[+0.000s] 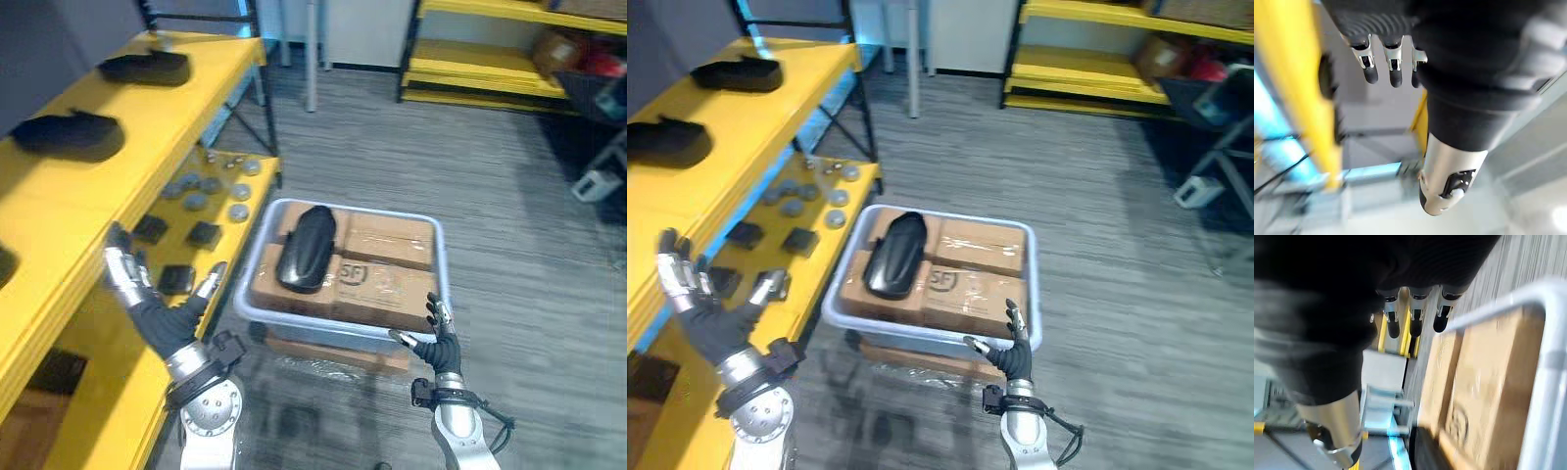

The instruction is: Walk over and take plastic housings, then place them on the shelf

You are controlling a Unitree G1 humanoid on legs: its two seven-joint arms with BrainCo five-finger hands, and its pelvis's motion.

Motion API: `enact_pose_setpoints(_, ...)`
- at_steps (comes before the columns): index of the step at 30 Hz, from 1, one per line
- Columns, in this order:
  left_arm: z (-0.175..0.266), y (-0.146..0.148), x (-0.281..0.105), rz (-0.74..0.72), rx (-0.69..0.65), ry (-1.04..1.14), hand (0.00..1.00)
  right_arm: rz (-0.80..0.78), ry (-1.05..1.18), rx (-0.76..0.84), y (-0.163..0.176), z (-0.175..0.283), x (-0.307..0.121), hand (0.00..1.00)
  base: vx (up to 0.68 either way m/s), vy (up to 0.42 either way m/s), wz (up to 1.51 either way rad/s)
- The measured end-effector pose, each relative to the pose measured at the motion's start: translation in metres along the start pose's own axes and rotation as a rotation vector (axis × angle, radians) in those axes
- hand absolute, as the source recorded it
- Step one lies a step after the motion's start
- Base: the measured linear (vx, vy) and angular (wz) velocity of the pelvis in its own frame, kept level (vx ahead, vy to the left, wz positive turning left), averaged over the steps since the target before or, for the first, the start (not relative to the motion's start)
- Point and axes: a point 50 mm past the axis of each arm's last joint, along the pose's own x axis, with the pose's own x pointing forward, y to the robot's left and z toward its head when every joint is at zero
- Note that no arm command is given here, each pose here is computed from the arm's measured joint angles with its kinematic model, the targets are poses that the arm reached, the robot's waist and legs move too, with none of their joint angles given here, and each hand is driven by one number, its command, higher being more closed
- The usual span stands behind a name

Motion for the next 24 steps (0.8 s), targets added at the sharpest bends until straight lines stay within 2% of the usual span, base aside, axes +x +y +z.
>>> enact_pose_setpoints(4,-0.024,-0.03,-0.009,-0.176,0.023,0.095,0.0,-0.05,0.034,-0.019,0.002,-0.004,0.032,0.0,0.0,0.052,0.22)
enact_pose_setpoints(6,-0.035,-0.036,-0.01,-0.218,0.05,0.131,0.0,-0.085,0.029,-0.016,0.004,0.002,0.052,0.0,-0.02,0.193,0.23)
enact_pose_setpoints(9,-0.063,-0.033,-0.024,-0.347,0.172,0.22,0.0,-0.106,0.028,0.011,0.017,0.013,0.07,0.0,0.05,0.181,0.12)
enact_pose_setpoints(12,-0.086,-0.02,-0.04,-0.44,0.276,0.315,0.0,-0.099,0.015,0.032,0.031,0.03,0.09,0.0,0.09,0.105,0.23)
enact_pose_setpoints(16,-0.115,0.0,-0.055,-0.52,0.397,0.425,0.0,-0.195,-0.053,0.113,0.032,0.085,0.138,0.0,0.04,0.033,0.1)
enact_pose_setpoints(20,-0.143,0.025,-0.075,-0.535,0.501,0.579,0.0,-0.289,-0.109,0.119,0.011,0.131,0.17,0.0,0.02,0.003,0.03)
enact_pose_setpoints(24,-0.161,0.042,-0.096,-0.563,0.577,0.701,0.0,-0.355,-0.053,0.077,-0.012,0.141,0.187,0.0,0.03,0.011,0.16)
